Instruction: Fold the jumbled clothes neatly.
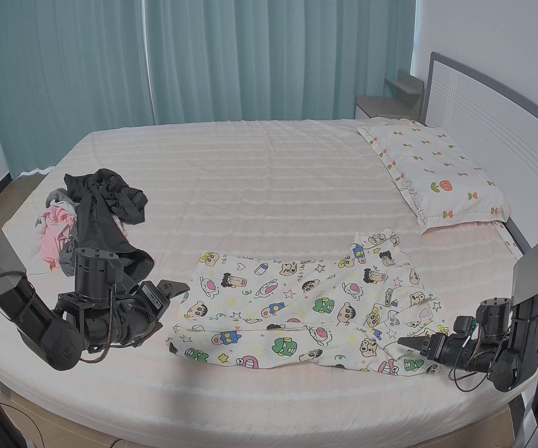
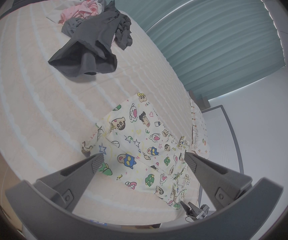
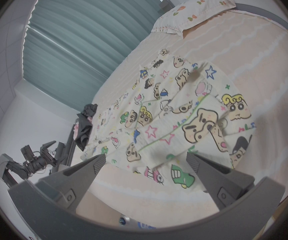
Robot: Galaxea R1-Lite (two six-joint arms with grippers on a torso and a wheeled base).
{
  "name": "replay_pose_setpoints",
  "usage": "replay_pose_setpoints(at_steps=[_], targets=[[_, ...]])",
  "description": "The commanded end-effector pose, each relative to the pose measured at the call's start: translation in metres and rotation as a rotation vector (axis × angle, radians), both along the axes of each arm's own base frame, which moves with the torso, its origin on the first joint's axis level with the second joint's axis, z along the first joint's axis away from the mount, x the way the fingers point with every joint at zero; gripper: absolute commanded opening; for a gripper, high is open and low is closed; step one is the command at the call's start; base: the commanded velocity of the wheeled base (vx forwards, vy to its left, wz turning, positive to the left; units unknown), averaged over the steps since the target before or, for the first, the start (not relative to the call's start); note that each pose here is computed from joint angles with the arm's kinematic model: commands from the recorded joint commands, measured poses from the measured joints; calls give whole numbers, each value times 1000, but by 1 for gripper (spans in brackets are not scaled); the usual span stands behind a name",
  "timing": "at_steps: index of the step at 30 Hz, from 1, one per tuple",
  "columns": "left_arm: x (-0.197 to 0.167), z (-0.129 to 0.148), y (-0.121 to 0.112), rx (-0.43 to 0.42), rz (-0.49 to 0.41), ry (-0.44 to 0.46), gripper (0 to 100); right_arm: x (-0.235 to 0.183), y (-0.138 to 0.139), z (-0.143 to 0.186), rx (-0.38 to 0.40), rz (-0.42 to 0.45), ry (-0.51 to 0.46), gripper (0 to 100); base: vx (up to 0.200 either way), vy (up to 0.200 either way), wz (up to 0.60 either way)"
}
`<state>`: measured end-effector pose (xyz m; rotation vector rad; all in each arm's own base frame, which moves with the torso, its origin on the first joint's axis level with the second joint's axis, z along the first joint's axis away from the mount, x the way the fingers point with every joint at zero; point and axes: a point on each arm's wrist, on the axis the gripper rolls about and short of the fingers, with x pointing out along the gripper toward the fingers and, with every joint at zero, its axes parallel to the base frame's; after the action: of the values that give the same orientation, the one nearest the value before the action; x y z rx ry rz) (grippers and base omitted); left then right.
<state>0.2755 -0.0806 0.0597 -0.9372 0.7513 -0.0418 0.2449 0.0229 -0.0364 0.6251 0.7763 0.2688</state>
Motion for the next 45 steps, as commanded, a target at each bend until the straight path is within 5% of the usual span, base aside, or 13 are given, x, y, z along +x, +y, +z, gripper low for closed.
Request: replay_pose_setpoints(at_steps=[1, 17, 18, 38, 45], targets=[[1, -5, 0, 5, 3, 15, 100, 7, 0, -14, -57, -24, -2, 100, 0, 0, 0], [3, -5, -1, 8, 5, 9, 100, 22, 9, -21, -118, -80, -39, 100, 0, 0, 0], [3, -4, 0, 8, 7, 8, 100, 22, 9, -21, -116, -80, -38, 0, 0, 0, 0], [2, -1, 0, 11, 8, -3, 100, 1, 31, 13, -170, -79, -102, 0, 0, 0, 0], [1, -2, 0, 10, 8, 0, 100, -7, 44, 25, -163, -151, -119, 0, 0, 0, 0]])
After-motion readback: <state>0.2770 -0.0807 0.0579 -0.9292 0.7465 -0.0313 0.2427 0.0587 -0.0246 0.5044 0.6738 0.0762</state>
